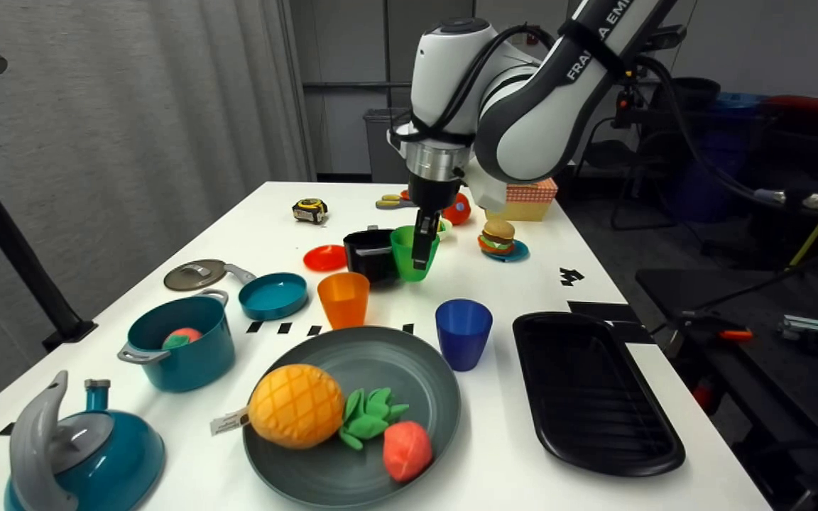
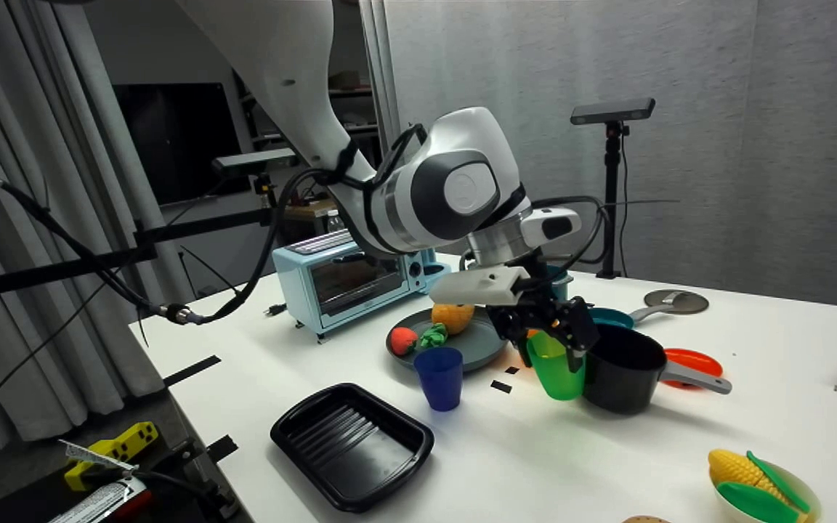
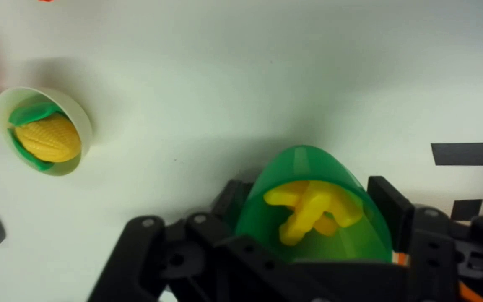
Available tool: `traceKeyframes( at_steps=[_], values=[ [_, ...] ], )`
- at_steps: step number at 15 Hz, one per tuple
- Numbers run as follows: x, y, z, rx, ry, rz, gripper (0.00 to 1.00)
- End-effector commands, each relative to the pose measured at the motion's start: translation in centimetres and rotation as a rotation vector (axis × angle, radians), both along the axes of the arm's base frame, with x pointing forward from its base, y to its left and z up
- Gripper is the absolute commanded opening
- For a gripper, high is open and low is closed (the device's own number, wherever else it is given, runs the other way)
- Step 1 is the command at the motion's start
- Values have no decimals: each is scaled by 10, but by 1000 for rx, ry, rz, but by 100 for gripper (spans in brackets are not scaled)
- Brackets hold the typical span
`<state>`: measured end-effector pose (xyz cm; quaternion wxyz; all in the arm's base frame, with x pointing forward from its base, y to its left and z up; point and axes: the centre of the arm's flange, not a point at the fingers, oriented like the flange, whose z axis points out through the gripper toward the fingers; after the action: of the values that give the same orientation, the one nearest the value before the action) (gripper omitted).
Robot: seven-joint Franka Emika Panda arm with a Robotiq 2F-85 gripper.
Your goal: Pick the green cup and pour the potato fries into the black pot
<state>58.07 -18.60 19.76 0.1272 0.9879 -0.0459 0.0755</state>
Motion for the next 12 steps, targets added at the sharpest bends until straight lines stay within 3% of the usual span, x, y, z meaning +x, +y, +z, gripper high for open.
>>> traceKeyframes(
  at_steps=[1,8,12],
  values=[
    [-31,-13,39,-5,-7,5,52],
    [-30,-59,81,-83,-37,-39,52],
    [-6,-102,97,-195,-21,-51,52]
  ],
)
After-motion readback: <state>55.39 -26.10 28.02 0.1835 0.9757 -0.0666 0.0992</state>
